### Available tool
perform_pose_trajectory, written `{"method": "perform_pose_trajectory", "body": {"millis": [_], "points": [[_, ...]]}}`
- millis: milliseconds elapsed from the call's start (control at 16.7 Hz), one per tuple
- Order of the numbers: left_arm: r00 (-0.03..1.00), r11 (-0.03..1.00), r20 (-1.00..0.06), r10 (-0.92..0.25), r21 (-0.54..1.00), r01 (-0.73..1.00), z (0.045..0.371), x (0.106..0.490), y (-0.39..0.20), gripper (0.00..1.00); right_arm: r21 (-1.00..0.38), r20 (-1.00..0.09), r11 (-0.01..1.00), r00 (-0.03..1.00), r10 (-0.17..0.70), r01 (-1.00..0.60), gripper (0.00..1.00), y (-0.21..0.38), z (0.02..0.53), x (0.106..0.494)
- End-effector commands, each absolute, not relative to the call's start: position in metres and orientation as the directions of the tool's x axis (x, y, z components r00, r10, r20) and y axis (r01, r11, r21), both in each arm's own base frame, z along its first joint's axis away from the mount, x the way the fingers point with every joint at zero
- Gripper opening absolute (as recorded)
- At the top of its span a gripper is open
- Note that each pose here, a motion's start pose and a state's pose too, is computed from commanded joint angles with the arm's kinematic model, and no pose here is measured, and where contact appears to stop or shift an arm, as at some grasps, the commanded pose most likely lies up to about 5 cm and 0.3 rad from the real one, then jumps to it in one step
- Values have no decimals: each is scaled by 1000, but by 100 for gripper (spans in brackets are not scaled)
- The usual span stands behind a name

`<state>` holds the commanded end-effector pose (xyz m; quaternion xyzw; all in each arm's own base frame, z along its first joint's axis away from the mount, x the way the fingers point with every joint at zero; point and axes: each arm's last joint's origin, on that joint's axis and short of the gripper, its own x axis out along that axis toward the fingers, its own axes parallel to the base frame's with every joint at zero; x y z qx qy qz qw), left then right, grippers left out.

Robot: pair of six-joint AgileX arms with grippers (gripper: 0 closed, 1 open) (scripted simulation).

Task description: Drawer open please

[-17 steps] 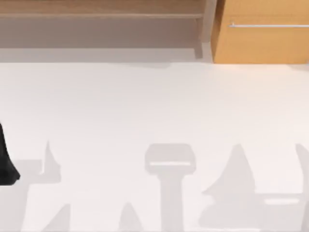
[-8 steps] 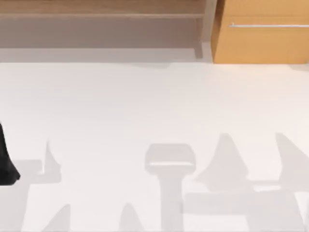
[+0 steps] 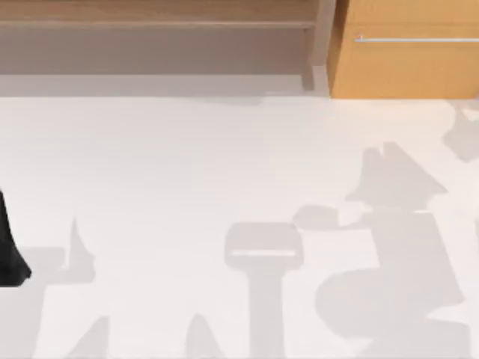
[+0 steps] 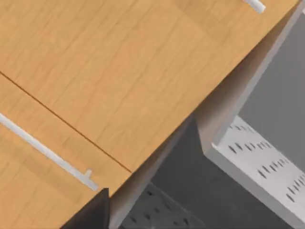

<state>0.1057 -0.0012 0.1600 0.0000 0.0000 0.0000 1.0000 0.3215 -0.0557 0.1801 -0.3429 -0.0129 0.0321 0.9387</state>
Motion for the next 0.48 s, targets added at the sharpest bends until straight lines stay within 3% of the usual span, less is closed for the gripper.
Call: {"method": "perform_pose_trajectory", "body": {"millis": [240, 480], "points": [[1000, 1000, 0, 0, 0, 0, 160, 106, -1, 100, -831, -70, 548, 995, 73, -99, 100, -20, 130, 349], [1000, 1000, 0, 0, 0, 0, 160, 106, -1, 100, -960, -54, 274, 998, 40, -63, 100, 15, 108, 376]]}}
